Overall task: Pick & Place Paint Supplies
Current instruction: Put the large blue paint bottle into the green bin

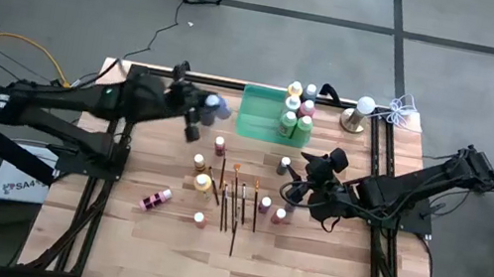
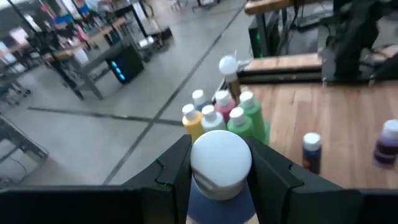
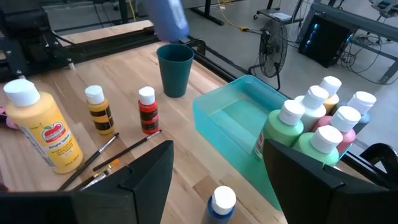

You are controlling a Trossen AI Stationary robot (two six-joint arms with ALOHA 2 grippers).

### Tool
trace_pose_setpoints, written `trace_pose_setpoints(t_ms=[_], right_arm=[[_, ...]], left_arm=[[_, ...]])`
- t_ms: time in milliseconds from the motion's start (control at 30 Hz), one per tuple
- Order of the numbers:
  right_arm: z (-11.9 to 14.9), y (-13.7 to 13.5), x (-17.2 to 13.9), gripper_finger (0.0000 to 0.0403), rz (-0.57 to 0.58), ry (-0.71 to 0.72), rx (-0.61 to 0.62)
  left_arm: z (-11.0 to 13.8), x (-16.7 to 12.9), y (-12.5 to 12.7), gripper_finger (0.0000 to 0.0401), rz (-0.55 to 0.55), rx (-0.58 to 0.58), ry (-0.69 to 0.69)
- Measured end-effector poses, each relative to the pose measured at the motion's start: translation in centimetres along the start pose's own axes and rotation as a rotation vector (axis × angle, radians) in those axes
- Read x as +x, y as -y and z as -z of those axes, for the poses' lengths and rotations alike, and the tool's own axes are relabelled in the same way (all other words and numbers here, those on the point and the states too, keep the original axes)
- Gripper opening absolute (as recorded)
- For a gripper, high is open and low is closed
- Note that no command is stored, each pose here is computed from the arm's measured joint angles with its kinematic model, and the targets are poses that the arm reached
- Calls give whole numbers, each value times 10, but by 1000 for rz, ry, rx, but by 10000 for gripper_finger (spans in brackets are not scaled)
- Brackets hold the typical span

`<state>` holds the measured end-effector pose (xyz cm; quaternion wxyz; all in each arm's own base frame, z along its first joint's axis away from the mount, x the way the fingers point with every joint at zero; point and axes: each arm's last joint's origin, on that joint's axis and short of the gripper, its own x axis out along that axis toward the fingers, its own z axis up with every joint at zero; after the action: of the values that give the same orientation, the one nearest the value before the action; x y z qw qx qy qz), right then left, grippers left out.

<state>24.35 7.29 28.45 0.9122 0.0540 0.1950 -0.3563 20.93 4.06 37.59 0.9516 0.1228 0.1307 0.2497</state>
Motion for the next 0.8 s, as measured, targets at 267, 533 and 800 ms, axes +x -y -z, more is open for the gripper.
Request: trace_pose_setpoints(t_ms=[267, 533, 800], right_arm=[[0, 0, 0, 242, 1, 2, 38], [0, 0, 0, 242, 6, 6, 69], [0, 0, 0, 242, 5, 5, 91]], left_arm=[[22, 80, -26, 118, 75, -41, -35], [34, 153, -33, 118, 92, -56, -56], [50, 201, -25, 118, 106, -22, -107]])
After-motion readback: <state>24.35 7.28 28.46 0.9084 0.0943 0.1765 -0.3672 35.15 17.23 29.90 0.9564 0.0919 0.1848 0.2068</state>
